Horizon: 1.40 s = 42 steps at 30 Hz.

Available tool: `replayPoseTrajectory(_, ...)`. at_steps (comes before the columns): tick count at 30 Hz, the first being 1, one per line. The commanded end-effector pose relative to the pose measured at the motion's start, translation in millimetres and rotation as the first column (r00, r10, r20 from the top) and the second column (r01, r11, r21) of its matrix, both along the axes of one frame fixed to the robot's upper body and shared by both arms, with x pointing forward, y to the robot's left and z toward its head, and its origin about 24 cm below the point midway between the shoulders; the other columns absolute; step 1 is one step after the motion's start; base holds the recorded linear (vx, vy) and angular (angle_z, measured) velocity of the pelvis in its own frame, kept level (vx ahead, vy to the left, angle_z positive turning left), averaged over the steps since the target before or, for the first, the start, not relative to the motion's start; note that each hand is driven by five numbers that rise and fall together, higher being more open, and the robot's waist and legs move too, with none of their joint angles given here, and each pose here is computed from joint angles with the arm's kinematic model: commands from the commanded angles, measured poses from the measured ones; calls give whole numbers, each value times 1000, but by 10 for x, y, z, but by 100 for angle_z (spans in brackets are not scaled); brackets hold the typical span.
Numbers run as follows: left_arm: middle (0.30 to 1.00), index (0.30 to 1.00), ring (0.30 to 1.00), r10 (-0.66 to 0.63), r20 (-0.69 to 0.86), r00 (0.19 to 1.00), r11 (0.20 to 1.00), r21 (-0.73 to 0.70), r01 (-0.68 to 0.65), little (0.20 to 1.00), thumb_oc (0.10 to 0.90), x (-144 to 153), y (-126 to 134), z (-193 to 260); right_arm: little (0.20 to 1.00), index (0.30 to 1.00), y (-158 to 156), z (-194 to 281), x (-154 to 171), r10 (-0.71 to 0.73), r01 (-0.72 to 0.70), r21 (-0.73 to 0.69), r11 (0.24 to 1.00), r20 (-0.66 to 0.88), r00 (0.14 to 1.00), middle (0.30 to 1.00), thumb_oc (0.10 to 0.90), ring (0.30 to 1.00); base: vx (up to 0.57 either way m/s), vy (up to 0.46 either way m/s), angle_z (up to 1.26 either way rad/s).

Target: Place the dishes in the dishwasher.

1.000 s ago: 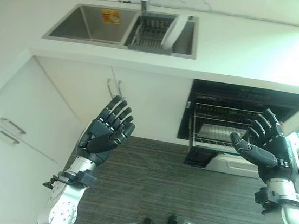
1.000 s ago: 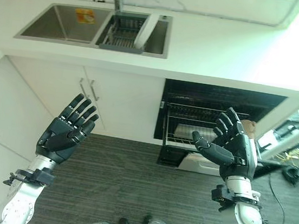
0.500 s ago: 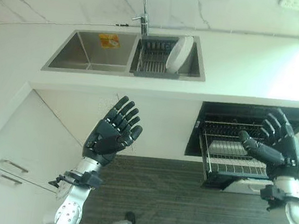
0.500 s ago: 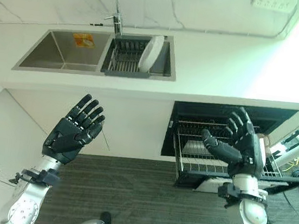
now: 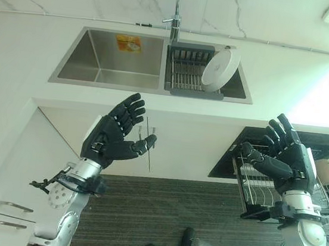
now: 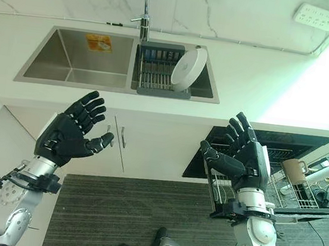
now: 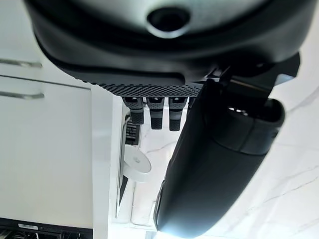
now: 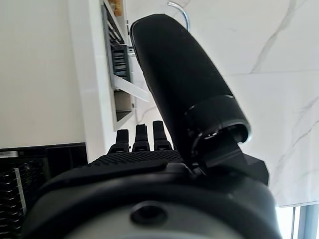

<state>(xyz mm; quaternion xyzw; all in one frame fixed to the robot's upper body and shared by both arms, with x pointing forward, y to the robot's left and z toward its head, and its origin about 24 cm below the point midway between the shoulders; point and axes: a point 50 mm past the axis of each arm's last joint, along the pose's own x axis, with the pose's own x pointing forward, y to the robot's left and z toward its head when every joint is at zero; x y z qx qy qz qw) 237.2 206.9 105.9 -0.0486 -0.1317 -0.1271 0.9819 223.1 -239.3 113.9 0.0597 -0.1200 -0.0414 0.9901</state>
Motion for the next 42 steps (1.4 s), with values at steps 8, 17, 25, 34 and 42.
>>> replayPoseTrajectory(8, 900, 900, 900, -39, 262, 964, 998, -42, 52, 900, 800, -38, -158, 498, 900, 900, 75, 654, 78, 84, -66, -63, 996, 343, 936, 900, 800, 900, 189, -225, -10)
replayPoseTrajectory(17, 900, 900, 900, 26, 305, 952, 976, -216, 42, 900, 800, -121, -52, 477, 900, 900, 170, 630, 134, 138, -110, -102, 989, 336, 932, 900, 800, 900, 147, 40, -24)
replayPoseTrajectory(25, 900, 900, 900, 30, 342, 939, 980, -197, 41, 900, 800, -170, -42, 468, 900, 900, 71, 579, 70, 128, -98, -109, 989, 313, 941, 900, 800, 900, 171, 273, -8)
replayPoseTrajectory(34, 900, 900, 900, -40, 451, 892, 995, -65, 77, 900, 800, -108, -108, 736, 900, 900, 109, 598, 110, 62, -35, -90, 995, 326, 943, 900, 800, 900, 155, 257, 6)
replayPoseTrajectory(42, 900, 900, 900, -76, 497, 865, 995, -18, 97, 900, 800, -131, -145, 861, 900, 900, 159, 628, 97, 58, -42, -50, 998, 361, 931, 900, 800, 900, 53, 125, 11)
